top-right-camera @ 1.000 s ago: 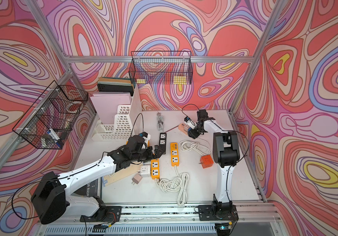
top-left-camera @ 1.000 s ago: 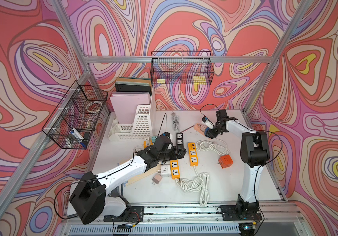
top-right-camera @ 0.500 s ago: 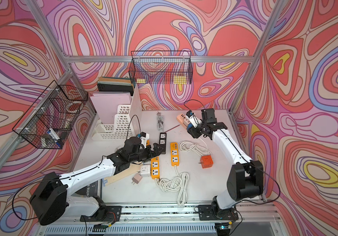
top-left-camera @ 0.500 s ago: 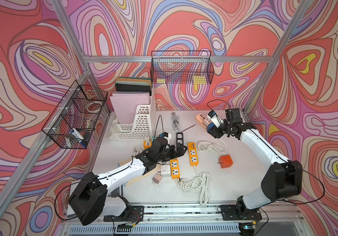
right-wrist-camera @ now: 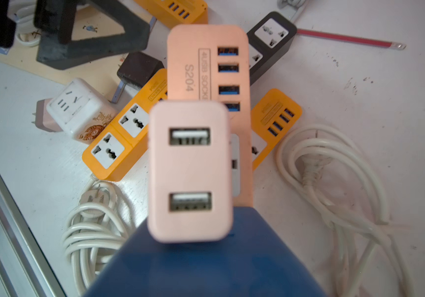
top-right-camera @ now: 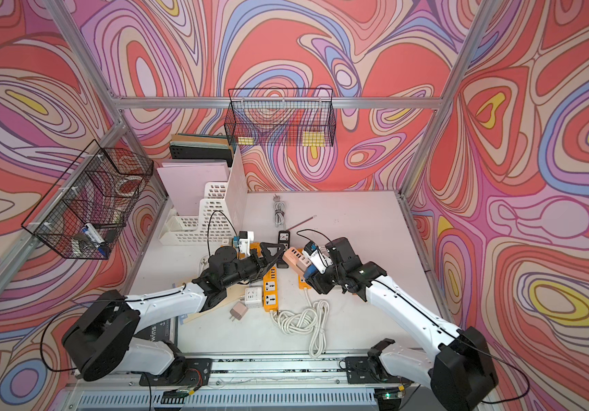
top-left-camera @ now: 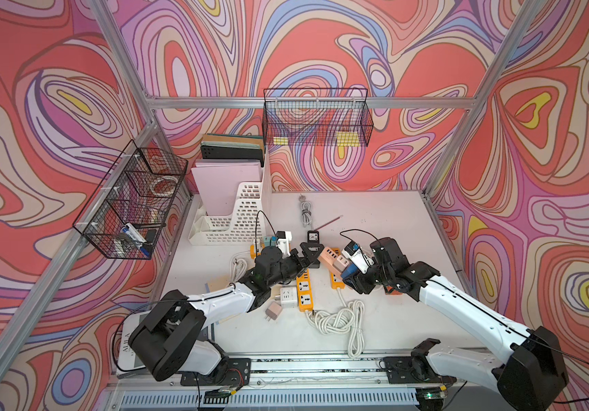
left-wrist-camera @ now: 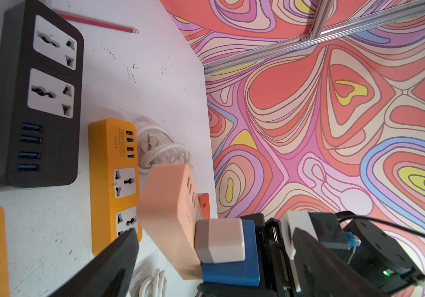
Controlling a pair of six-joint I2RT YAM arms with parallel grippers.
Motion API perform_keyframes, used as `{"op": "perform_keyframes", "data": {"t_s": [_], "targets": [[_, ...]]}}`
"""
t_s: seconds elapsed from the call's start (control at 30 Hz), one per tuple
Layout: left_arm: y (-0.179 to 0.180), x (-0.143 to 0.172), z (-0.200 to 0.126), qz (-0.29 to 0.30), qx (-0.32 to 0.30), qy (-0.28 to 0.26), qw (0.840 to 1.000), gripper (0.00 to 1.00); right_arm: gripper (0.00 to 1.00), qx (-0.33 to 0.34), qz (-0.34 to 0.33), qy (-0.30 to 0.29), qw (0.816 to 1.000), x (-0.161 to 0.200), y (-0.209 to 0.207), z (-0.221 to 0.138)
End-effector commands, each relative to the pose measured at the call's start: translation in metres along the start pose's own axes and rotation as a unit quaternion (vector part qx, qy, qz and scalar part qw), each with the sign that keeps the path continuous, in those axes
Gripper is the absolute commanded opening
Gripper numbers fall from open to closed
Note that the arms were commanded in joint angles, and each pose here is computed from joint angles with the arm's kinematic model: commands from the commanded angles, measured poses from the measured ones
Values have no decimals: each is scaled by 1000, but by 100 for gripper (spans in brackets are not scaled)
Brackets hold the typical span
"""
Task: Pull the plug off the socket
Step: Pick up the socket from the center of the board.
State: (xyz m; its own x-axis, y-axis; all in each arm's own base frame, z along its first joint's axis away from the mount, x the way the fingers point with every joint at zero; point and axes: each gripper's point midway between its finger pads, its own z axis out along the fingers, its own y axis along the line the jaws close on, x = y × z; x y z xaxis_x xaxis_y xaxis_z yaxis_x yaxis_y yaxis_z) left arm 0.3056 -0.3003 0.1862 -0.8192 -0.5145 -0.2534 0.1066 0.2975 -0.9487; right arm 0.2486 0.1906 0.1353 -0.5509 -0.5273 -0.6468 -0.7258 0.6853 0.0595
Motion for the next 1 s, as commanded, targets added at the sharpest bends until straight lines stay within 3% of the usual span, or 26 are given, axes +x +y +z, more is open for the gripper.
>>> {"op": "perform_keyframes", "data": {"t_s": [0.0, 0.17, 0.37, 0.63, 0.87, 0.97], "targets": [[4, 1, 3, 5, -1, 4, 1000, 98, 35, 1, 9, -82, 997, -36, 7, -11], [36, 11, 17, -6, -70, 40, 997, 95, 34, -13, 12, -89, 996, -37, 13, -5], [49, 17, 35, -33, -58, 51, 996, 90, 35, -40, 7, -110, 993, -42, 25, -7], [23, 22, 49, -61, 23, 60, 996, 60, 35, -58, 24, -114, 991, -39, 32, -8], [18, 33, 51, -69, 31, 72, 995, 30, 35, -73, 50, -110, 990, -40, 36, -4], [23, 33, 46, -59, 17, 66, 996, 16, 41, -64, 66, -107, 990, -38, 32, -6]]}}
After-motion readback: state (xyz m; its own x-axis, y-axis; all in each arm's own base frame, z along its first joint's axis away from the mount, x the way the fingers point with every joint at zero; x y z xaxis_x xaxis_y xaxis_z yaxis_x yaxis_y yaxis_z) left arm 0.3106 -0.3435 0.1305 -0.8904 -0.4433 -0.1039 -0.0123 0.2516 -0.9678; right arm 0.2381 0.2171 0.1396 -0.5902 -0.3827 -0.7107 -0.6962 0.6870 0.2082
